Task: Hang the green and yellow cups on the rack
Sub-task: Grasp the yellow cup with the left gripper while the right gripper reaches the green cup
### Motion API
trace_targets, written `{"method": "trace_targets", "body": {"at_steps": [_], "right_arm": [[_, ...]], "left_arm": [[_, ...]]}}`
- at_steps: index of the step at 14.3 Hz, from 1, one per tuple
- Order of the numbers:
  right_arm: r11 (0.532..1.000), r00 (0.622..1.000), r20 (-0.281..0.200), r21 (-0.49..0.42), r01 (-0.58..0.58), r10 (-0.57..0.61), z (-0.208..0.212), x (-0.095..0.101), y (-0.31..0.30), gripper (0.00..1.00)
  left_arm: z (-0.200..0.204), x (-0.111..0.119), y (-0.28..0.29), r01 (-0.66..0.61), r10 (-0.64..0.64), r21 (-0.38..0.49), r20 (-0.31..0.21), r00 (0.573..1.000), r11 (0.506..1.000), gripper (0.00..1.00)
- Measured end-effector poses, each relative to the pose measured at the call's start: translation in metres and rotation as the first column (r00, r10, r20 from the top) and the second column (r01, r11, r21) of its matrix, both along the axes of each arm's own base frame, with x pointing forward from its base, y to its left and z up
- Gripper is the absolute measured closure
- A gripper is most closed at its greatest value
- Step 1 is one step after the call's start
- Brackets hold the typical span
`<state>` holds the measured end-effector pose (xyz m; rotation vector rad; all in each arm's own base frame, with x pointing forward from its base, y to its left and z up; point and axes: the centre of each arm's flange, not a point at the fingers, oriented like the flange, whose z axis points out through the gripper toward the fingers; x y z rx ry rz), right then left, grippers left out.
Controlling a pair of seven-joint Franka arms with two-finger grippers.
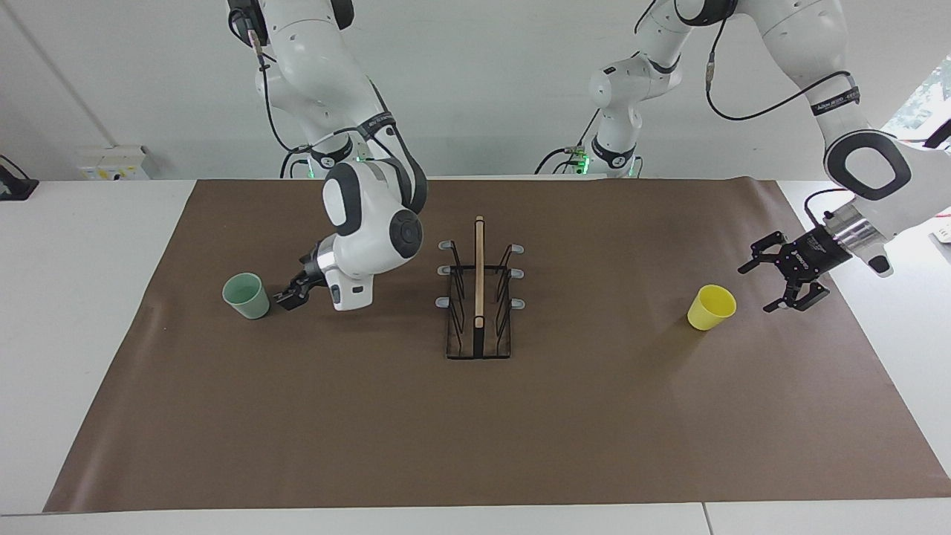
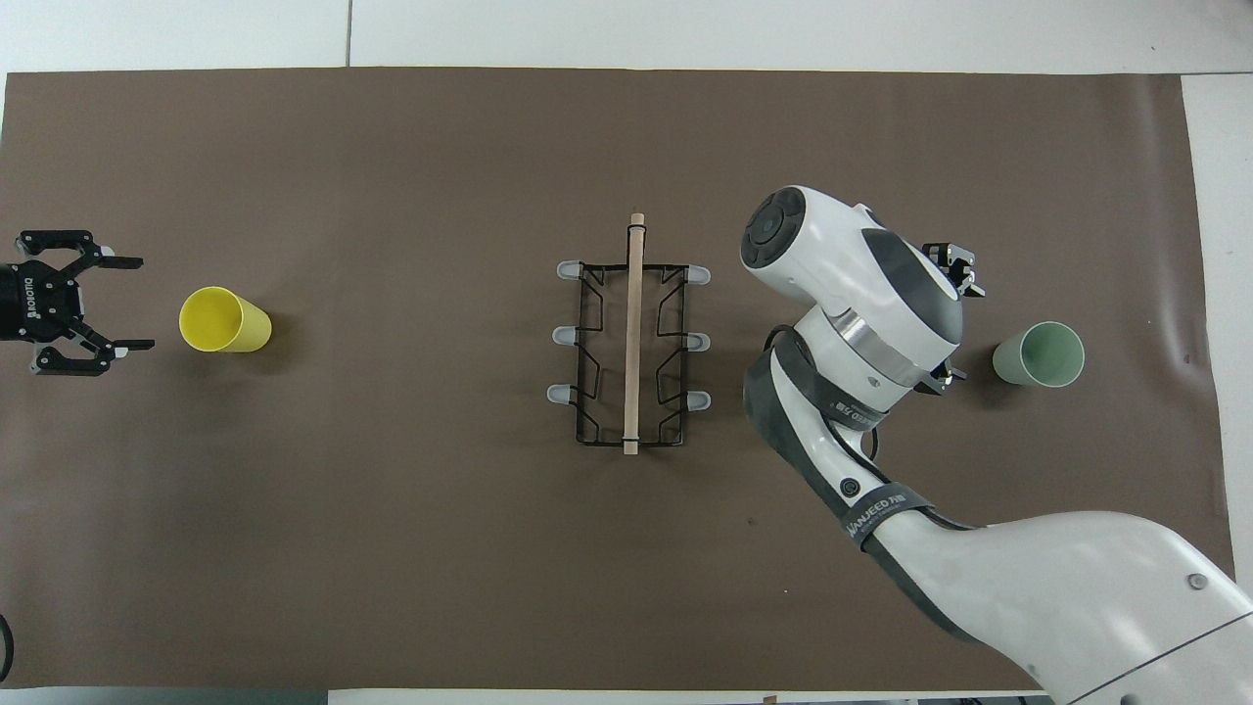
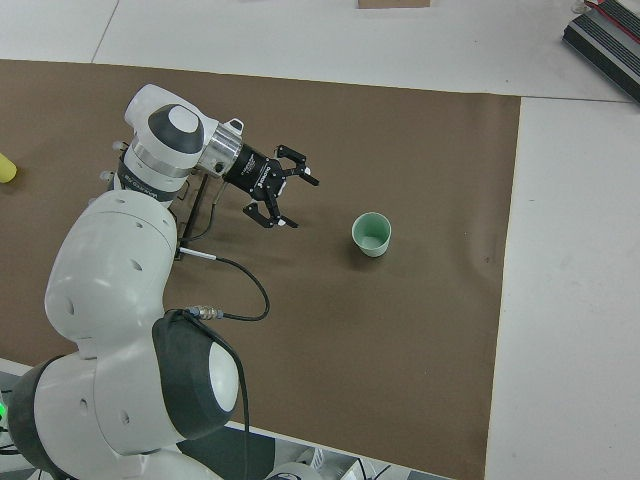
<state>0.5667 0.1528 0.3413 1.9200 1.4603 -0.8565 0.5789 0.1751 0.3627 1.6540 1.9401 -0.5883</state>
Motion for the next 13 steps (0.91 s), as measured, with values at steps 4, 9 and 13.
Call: {"method": "trace_targets", "body": {"at_steps": [4,9,13], "right_arm": [[0.98,0.977,-0.094,-0.038,-0.196,0.191,-0.025,-0.026,-0.009,0.0],[0.935,0.929,-0.132,-0.038,-0.353,0.345,-0.059,-0.042,-0.013,0.0],[0.916,0.91,-0.14,-0.037,-0.399,0.39,-0.076,-0.044,-0.037,0.0]], "left_arm": [[-0.067,-0.024,0.008,-0.119,0.111,-0.125,-0.066,0.992,0.985,0.0],[-0.101,-0.045,-0.007,-0.26,0.26,-0.208,-0.028,0.965,0.943,0.0],[-0.112,-0.056,-0.032,-0.302,0.315,-0.262,0.007,0.949,0.917,0.0]]}}
